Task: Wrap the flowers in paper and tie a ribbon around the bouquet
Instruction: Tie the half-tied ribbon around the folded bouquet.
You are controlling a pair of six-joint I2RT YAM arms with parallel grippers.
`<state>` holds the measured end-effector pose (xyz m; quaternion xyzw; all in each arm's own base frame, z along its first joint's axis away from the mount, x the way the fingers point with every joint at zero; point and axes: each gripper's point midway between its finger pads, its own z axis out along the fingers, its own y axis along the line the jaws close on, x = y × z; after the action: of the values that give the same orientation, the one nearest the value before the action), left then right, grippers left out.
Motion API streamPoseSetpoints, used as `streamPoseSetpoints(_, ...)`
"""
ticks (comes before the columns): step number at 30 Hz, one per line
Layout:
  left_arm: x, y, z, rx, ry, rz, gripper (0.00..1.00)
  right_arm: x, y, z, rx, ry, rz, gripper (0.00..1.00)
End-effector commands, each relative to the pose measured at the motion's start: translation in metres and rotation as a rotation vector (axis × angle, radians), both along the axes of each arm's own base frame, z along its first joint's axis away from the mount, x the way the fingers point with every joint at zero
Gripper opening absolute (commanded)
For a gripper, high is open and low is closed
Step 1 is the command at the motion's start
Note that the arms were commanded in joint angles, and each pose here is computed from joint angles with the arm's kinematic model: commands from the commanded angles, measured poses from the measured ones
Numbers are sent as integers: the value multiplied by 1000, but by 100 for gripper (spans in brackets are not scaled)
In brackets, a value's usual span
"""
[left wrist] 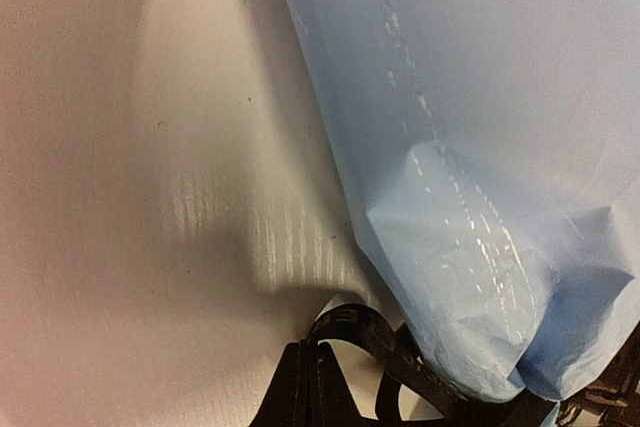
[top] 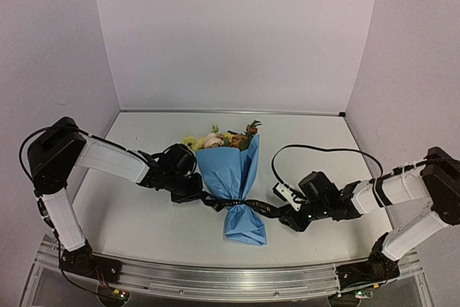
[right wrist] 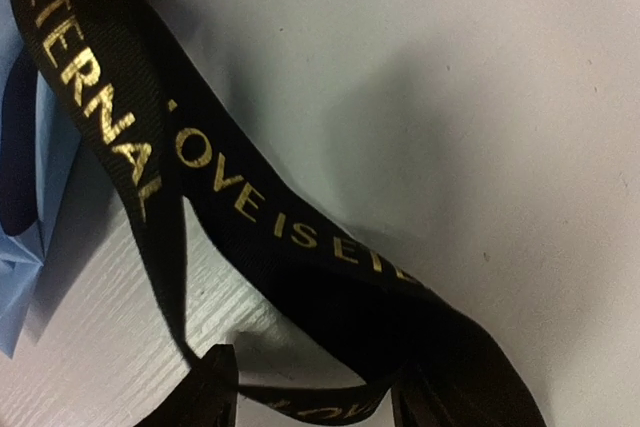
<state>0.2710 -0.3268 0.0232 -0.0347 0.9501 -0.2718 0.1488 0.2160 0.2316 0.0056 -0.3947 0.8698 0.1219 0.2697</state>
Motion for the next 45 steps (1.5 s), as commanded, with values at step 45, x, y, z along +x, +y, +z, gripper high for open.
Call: streamPoseSetpoints(45,12,150,45,293,-167,174,0,-44,-42,7,-307,66,-311,0)
